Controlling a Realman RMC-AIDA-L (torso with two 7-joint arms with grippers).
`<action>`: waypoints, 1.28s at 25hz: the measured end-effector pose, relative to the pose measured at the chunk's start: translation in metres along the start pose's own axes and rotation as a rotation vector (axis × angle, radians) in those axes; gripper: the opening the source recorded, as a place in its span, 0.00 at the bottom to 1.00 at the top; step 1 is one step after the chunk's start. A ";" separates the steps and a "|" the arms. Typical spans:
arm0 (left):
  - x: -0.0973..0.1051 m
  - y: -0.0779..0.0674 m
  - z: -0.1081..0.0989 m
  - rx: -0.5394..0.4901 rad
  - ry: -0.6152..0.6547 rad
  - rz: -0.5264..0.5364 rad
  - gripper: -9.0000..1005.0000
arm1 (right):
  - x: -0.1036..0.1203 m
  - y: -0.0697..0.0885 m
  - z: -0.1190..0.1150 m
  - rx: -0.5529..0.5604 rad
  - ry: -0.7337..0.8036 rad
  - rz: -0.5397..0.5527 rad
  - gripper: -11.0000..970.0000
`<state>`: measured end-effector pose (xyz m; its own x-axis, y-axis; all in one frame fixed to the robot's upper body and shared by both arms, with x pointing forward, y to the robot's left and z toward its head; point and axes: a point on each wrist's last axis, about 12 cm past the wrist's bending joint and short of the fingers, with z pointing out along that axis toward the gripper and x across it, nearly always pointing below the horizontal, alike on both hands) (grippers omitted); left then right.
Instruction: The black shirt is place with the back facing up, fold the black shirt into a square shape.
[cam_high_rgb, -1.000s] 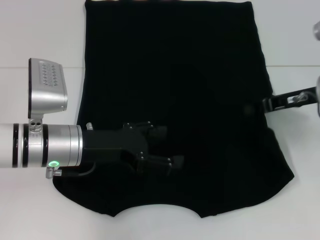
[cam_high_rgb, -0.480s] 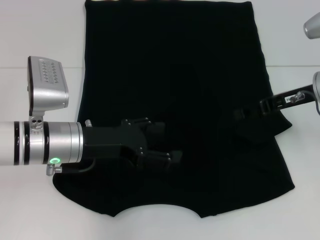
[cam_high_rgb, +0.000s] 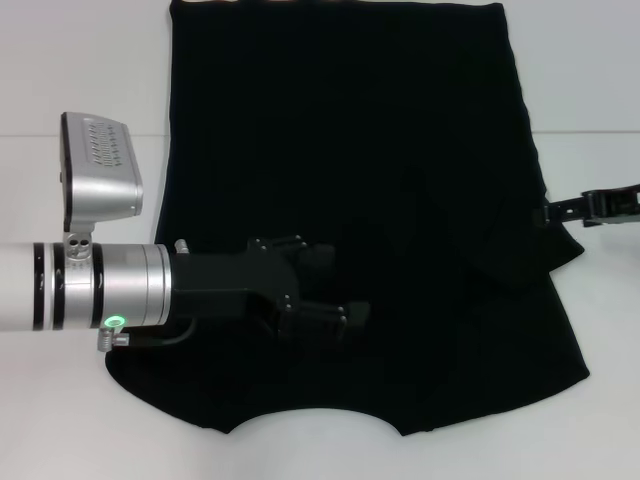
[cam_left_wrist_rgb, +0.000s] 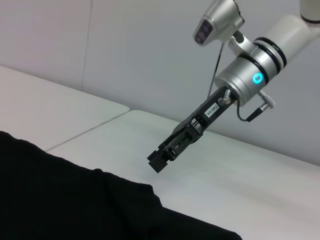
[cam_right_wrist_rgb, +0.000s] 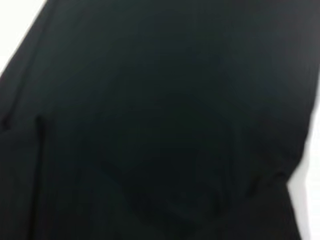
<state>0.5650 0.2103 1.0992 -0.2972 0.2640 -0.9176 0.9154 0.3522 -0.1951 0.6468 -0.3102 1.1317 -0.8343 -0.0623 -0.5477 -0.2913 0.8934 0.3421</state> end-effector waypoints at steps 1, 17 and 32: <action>0.000 0.000 0.000 0.001 0.000 0.000 0.93 | 0.001 -0.002 0.000 0.004 0.000 0.007 0.80; 0.005 -0.002 0.002 0.009 0.001 -0.016 0.93 | 0.009 -0.004 0.020 0.146 -0.012 -0.028 0.92; 0.003 0.002 0.002 -0.009 0.005 -0.012 0.93 | 0.011 0.005 0.032 0.158 0.022 -0.082 0.90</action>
<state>0.5662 0.2096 1.0954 -0.3092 0.2639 -0.9137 0.9092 0.3637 -0.2027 0.6509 -0.2920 1.1036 -0.8212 -0.1460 -0.5516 -0.2833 0.9435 0.1720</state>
